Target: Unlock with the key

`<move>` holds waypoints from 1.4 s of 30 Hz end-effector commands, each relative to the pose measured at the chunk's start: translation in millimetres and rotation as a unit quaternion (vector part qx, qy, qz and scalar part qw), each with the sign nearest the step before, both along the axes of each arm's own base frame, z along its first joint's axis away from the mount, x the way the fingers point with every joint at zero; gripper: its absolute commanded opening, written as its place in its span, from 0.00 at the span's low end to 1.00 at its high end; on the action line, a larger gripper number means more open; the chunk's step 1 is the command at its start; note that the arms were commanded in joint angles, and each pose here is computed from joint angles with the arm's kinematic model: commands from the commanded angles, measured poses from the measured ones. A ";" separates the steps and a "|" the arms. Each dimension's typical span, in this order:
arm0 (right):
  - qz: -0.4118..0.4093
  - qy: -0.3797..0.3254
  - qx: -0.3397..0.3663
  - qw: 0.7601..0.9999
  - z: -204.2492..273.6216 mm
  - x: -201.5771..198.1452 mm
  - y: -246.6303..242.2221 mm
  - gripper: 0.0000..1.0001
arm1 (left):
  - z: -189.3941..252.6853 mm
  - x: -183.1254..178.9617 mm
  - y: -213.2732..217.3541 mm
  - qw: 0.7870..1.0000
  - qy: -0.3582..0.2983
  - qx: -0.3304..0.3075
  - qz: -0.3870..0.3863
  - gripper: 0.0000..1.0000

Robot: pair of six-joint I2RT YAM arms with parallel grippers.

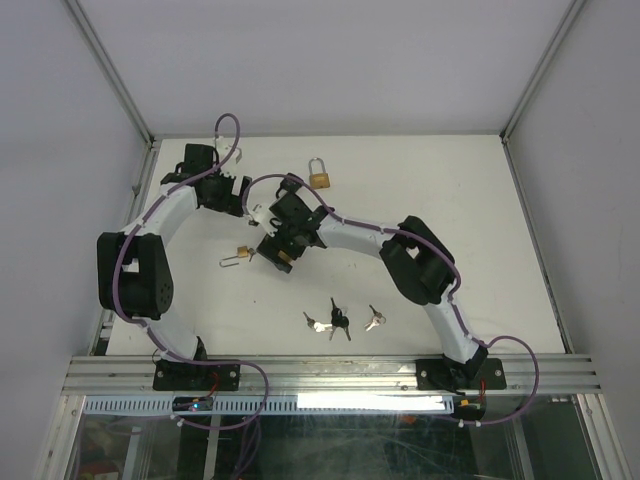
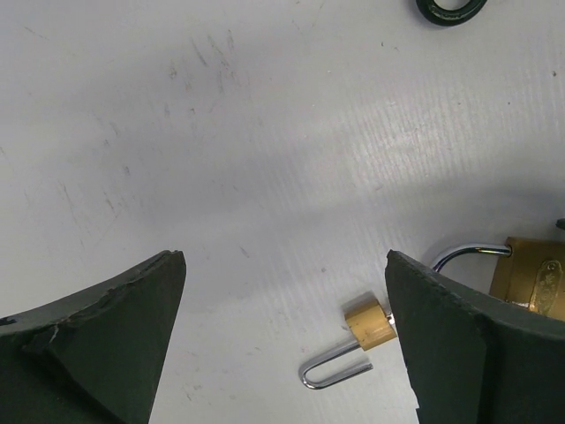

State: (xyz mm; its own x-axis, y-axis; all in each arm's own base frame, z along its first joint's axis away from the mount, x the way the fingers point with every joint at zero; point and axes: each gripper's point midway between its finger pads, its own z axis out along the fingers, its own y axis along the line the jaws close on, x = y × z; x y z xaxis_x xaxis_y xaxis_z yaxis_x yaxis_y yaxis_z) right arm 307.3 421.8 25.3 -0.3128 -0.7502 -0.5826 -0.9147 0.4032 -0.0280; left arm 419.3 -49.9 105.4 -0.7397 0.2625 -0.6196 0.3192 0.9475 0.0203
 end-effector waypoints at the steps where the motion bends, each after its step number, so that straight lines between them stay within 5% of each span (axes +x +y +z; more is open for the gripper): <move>1: 0.007 0.011 -0.047 0.999 1.6 -0.2 -17.3 0.90 | 24.2 18.7 7.3 0.999 -0.045 -0.004 0.014 0.98; 17: -0.013 0.057 -0.086 0.995 -44.1 -15.5 -21.8 0.72 | 63.1 7.0 -13.2 0.991 -0.103 -0.072 -0.049 0.96; 24: -0.008 0.077 -0.087 0.993 -47.0 -23.8 -21.1 0.42 | 69.9 -7.1 -22.5 0.985 -0.106 -0.117 -0.066 0.95; 29: -0.008 0.097 -0.020 0.995 -5.5 -27.6 -8.3 0.20 | 77.0 -24.1 -29.2 0.973 -0.120 -0.147 -0.128 0.94; 35: -0.013 0.186 0.108 0.976 46.3 -34.7 -15.5 0.10 | 99.3 -46.2 -42.5 0.936 -0.140 -0.210 -0.245 0.92; 38: -0.006 0.230 0.166 0.959 66.0 -45.4 -24.7 0.08 | 106.3 -61.2 -52.3 0.908 -0.131 -0.246 -0.312 0.81; 42: -0.009 0.280 0.216 0.935 76.8 -50.2 -44.5 0.05 | 91.2 -95.5 -67.5 0.861 -0.144 -0.216 -0.436 0.71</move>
